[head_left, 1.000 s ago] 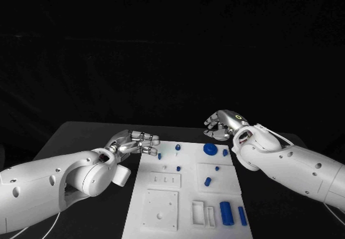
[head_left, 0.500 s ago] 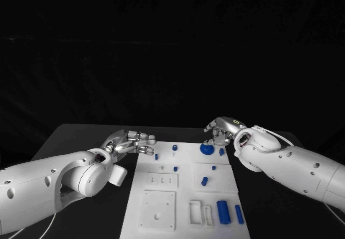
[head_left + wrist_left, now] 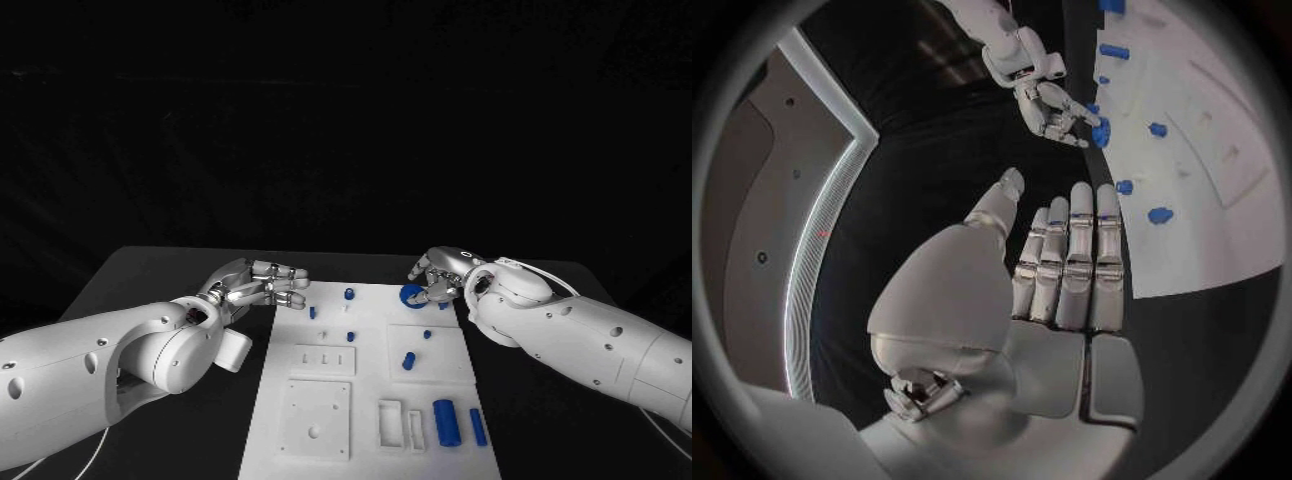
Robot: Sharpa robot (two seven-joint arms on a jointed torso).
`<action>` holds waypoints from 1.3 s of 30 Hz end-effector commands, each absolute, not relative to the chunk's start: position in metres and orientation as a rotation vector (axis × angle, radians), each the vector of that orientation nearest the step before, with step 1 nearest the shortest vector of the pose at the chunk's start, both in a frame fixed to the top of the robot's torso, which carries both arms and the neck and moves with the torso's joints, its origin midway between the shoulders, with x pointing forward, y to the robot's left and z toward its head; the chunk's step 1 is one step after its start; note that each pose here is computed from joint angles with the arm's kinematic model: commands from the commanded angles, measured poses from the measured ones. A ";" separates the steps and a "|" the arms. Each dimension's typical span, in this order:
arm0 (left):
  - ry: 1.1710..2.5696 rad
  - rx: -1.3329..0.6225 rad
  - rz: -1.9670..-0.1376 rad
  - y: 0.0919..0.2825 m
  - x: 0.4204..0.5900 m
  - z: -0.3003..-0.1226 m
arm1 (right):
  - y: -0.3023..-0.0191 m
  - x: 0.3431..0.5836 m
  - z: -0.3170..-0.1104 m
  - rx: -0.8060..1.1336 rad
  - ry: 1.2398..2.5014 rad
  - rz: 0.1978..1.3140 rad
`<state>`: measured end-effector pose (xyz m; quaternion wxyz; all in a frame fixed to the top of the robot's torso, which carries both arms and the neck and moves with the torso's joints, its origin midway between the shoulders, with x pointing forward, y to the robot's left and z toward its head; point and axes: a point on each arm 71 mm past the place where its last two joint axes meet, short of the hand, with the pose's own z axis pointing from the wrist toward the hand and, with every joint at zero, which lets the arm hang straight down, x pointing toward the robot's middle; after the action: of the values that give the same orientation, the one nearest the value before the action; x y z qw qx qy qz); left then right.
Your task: Assemble the parts on the task board
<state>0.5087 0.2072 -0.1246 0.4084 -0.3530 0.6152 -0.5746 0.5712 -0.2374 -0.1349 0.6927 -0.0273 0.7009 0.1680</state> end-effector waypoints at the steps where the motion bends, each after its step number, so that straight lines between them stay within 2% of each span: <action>1: 1.547 -0.874 -1.470 0.205 0.508 -0.122 | -0.237 0.571 -0.140 -0.076 1.604 0.367; 24: 1.548 -0.881 -1.454 0.206 0.510 -0.123 | -0.239 0.571 -0.145 -0.069 1.619 0.359; 39: 1.554 -0.882 -1.452 0.207 0.511 -0.124 | -0.244 0.575 -0.156 -0.052 1.660 0.332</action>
<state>0.5114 0.2094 -0.1253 0.4112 -0.3554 0.6156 -0.5707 0.5758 -0.2430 -0.1458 0.6788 -0.0188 0.7173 0.1564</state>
